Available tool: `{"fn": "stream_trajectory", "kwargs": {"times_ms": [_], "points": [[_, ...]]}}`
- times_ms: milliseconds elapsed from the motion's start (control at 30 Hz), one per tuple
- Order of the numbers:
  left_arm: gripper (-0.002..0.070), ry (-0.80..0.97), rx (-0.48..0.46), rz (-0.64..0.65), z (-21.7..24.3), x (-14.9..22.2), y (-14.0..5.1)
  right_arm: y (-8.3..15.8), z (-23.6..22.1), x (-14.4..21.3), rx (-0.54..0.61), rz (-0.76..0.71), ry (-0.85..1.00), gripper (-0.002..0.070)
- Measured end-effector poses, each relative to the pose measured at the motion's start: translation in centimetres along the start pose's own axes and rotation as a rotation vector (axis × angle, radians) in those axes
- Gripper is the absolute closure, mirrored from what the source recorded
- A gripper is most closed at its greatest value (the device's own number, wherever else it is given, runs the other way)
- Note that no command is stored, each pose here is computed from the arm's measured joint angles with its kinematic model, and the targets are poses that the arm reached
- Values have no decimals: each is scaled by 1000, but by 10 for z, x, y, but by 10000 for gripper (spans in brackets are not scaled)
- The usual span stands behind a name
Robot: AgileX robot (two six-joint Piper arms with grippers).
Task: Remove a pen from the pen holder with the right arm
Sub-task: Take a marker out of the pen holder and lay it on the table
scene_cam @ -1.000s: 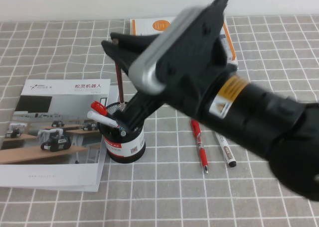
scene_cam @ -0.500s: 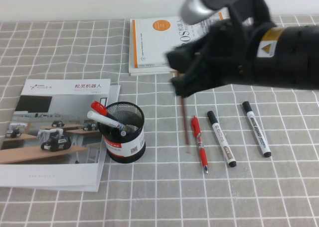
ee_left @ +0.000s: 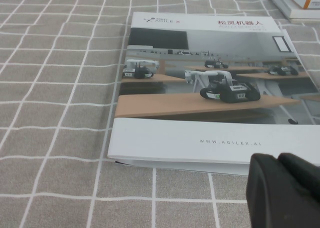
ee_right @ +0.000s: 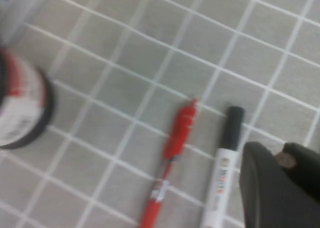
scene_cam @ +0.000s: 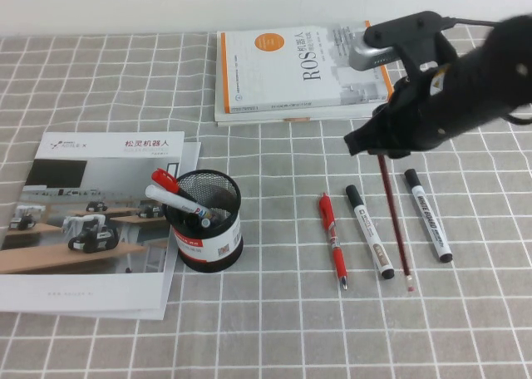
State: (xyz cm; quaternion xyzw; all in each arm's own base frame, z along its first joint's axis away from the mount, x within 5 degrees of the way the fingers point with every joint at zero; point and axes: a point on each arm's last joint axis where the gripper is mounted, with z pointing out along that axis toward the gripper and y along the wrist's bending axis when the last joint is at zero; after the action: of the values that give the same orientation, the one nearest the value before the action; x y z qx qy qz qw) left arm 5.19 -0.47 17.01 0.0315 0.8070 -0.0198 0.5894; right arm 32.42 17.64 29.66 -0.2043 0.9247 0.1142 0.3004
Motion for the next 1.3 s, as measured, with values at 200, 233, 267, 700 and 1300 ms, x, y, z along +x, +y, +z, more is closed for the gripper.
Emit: {"fn": "stream_trajectory", "kwargs": {"times_ms": [200, 233, 267, 700, 1300], "points": [[678, 0, 0, 0, 0, 0, 0, -24, 33, -17, 52, 20, 119, 660], [678, 0, 0, 0, 0, 0, 0, -27, 38, -19, 56, 24, 130, 660], [678, 0, 0, 0, 0, 0, 0, -29, 43, -21, 61, 28, 142, 660], [678, 0, 0, 0, 0, 0, 0, -52, 108, -25, 63, 99, 258, 660], [678, 0, 0, 0, 0, 0, 0, -56, 121, -21, 56, 119, 264, 549]]}}
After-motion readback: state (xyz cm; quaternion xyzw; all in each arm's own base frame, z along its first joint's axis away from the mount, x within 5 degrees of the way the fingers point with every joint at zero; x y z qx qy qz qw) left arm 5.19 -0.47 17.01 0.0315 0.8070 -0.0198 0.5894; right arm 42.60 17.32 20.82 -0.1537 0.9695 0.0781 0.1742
